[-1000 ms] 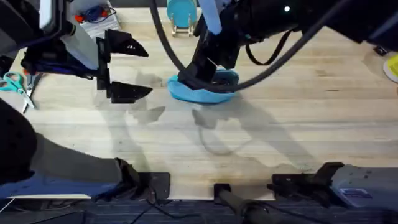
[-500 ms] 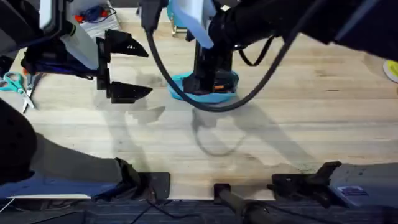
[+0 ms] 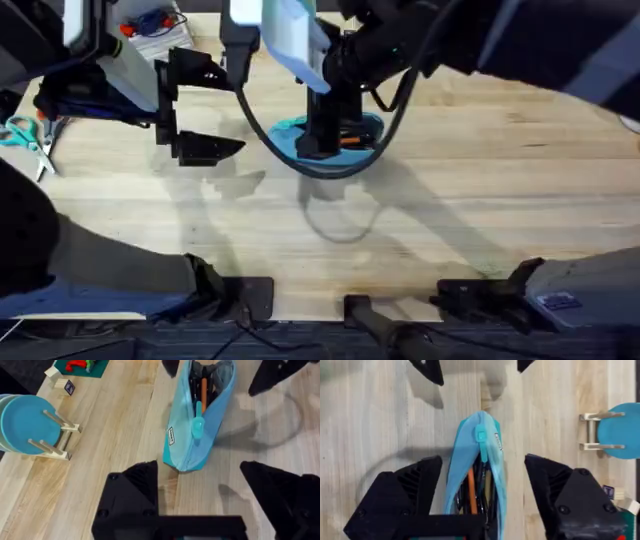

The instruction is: Unzip the bag, pick up the pens from the table one at a time and place them inside, then zip the bag closed.

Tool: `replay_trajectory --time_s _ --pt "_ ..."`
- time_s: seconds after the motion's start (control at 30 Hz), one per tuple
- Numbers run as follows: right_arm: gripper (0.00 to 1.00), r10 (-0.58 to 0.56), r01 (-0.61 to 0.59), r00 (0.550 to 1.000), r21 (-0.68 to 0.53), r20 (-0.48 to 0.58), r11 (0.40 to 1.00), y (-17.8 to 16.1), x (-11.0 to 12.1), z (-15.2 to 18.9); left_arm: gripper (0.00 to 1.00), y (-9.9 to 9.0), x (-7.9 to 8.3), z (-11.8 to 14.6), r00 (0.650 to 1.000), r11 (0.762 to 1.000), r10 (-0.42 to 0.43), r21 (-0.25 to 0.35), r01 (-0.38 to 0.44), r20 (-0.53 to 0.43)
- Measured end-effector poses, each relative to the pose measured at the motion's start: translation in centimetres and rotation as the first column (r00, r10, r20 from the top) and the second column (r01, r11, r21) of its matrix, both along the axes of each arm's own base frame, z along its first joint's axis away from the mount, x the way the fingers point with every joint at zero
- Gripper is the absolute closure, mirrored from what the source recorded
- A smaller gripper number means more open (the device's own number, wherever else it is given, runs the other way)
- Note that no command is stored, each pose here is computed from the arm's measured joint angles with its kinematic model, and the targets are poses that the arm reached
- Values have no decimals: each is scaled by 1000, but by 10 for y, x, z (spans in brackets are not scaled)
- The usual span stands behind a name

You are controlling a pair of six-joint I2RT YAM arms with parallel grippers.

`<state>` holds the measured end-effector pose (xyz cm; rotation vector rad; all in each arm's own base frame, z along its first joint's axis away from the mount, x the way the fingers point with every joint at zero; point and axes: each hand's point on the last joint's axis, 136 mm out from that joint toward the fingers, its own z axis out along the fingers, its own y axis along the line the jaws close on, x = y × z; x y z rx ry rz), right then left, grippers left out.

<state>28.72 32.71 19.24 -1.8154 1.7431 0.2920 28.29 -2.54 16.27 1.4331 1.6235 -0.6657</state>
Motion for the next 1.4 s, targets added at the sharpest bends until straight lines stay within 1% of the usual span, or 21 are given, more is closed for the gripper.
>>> replay_trajectory --time_s 0.27,0.67,0.87,0.97,1.07,1.4 --pt "6 -1 0 999 -35 -37 999 1 2 -20 6 0 0 0 1000 1000 0 0 0 0" --pt "7 -8 7 1000 -16 -27 1000 6 6 -19 6 0 0 0 1000 1000 0 0 0 0" --pt "23 -11 10 998 -8 -62 1000 15 9 -33 6 0 0 0 1000 1000 0 0 0 0" --pt "35 -29 29 996 -7 -85 1000 18 10 -39 6 0 0 0 1000 1000 0 0 0 0" --pt "52 -44 43 994 -5 -96 999 18 11 -40 7 0 0 0 1000 1000 0 0 0 0" --pt "56 -60 61 992 6 -113 998 21 12 -44 6 0 0 0 1000 1000 0 0 0 0"
